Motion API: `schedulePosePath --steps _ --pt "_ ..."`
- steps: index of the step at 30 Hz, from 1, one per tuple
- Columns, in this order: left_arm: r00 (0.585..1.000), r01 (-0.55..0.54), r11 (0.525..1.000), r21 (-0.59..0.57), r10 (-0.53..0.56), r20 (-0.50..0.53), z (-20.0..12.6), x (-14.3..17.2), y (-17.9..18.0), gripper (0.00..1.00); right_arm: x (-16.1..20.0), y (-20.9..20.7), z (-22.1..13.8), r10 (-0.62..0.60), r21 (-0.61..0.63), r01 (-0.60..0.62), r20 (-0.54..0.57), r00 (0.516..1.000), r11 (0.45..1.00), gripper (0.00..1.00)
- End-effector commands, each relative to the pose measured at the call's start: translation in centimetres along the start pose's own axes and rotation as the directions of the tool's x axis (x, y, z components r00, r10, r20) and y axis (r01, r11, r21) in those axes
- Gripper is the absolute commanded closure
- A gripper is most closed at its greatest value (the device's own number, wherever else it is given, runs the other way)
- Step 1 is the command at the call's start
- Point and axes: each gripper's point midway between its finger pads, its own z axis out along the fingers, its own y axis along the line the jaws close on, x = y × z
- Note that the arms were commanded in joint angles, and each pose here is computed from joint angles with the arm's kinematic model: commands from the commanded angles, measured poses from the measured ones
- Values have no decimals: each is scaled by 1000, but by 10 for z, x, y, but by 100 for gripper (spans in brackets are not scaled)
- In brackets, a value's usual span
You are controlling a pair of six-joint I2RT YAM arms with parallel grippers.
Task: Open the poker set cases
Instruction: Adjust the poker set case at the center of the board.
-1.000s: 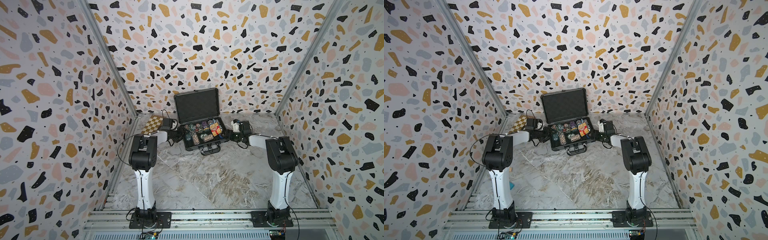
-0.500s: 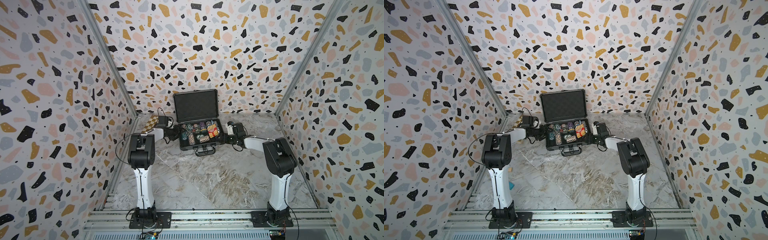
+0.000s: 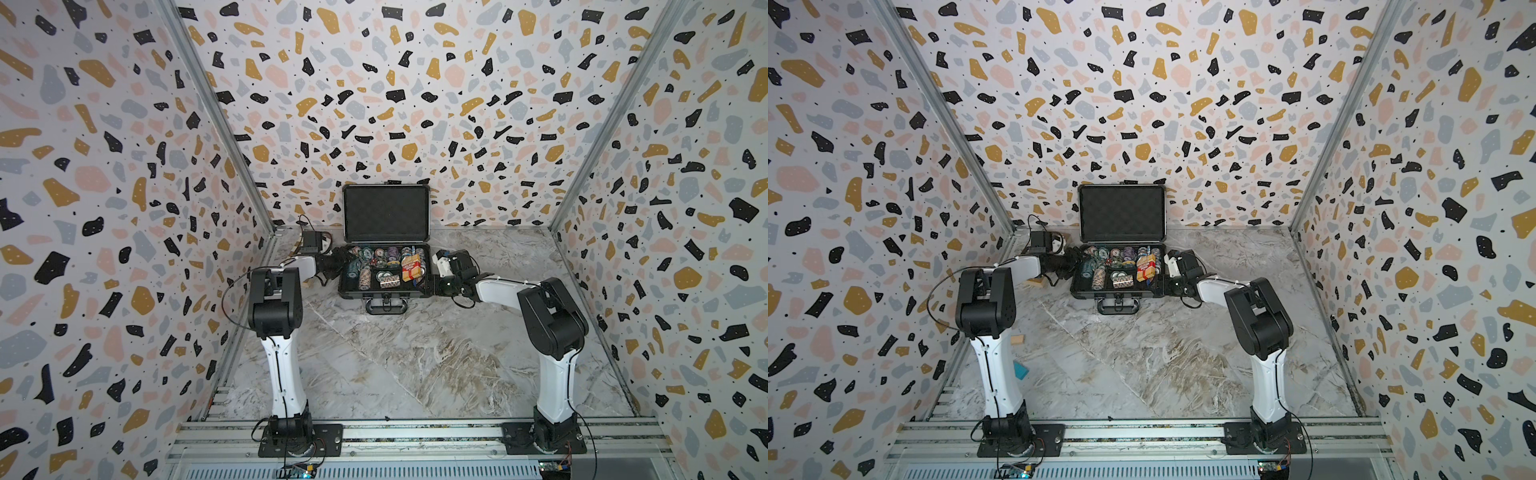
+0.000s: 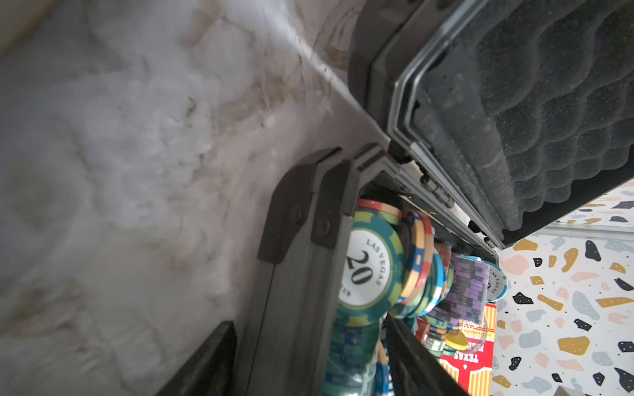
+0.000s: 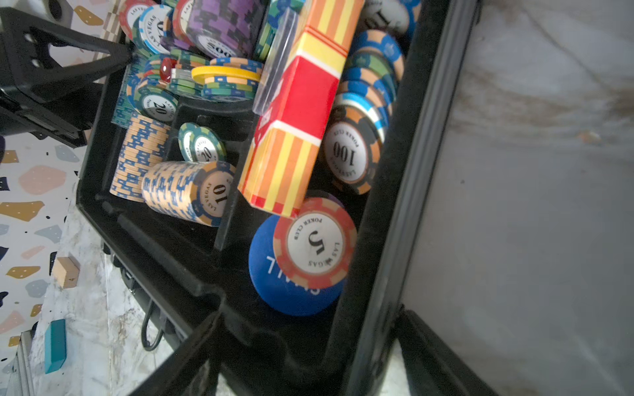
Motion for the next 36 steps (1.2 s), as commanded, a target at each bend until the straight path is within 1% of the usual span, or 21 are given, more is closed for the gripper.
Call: schedulePosePath --steps 1,9,13,14,15,16,26,36 --pt "994 -26 977 211 48 -101 20 35 -58 33 -12 55 -11 -57 -146 62 36 998 987 19" --pt "991 -44 964 261 74 -107 34 52 -87 33 -13 34 -19 -22 -107 27 46 999 994 19" --pt "994 -16 956 294 47 -100 36 58 -92 33 -15 24 -28 -11 -93 17 57 998 996 18" --pt "994 -24 953 303 53 -91 35 58 -93 33 -16 21 -31 -7 -89 13 61 998 996 18" --pt "995 6 952 306 25 -96 35 59 -93 34 -16 20 -33 -4 -87 10 64 998 996 18" --pt "995 10 950 311 21 -97 35 60 -94 34 -17 18 -35 -2 -82 8 68 998 997 18" --pt "995 7 947 322 24 -95 35 74 -105 35 -20 5 -53 16 -54 -11 91 996 998 16" --pt "992 -5 943 333 47 -117 39 91 -116 35 -18 -1 -61 34 -43 -30 98 995 999 15"
